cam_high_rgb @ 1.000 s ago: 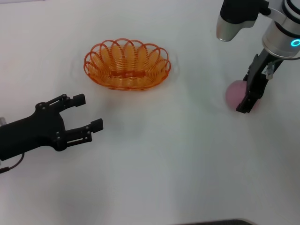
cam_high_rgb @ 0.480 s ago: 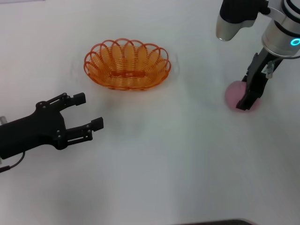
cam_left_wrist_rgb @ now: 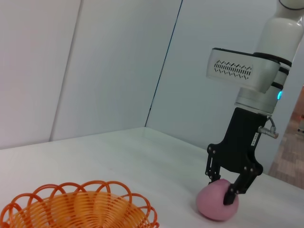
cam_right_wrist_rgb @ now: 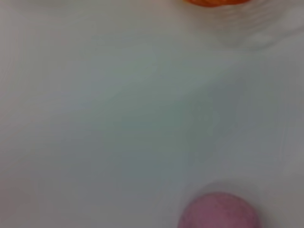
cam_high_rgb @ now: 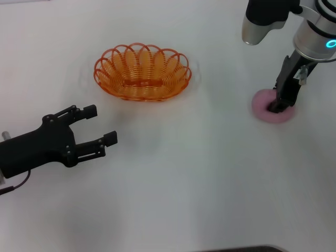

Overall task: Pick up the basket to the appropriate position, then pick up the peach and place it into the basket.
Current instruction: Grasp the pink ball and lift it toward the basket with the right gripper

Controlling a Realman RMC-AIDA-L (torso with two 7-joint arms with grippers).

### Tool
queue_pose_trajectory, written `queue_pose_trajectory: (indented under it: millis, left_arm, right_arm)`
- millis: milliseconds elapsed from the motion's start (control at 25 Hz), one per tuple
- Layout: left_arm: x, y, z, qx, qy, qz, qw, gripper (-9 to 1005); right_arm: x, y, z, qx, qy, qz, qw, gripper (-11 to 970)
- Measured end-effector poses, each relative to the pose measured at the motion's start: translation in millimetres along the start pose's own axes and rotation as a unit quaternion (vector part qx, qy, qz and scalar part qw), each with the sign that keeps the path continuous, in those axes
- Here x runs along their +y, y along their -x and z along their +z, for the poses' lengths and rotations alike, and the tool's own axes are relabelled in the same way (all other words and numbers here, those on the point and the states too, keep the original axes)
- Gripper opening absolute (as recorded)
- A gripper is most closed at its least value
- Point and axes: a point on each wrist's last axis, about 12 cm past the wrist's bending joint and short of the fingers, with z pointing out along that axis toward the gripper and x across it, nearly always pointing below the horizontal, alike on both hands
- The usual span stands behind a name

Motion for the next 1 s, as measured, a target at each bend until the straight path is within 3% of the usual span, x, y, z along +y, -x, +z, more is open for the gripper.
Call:
queue_pose_trajectory:
  millis: [280,1000]
  left_arm:
    - [-0.7,1.1,0.1,-0.002,-0.005,0.001,1.0,874]
    - [0.4,3.8,1.8,-0.003,-0.009,-0.001,1.0,874]
  right_arm:
    - [-0.4,1.3,-1.0,0.003,-0.003,-0.002,1.0,311]
    - [0.6,4.3,-1.7,0.013,-0.009,-0.012,1.0,186]
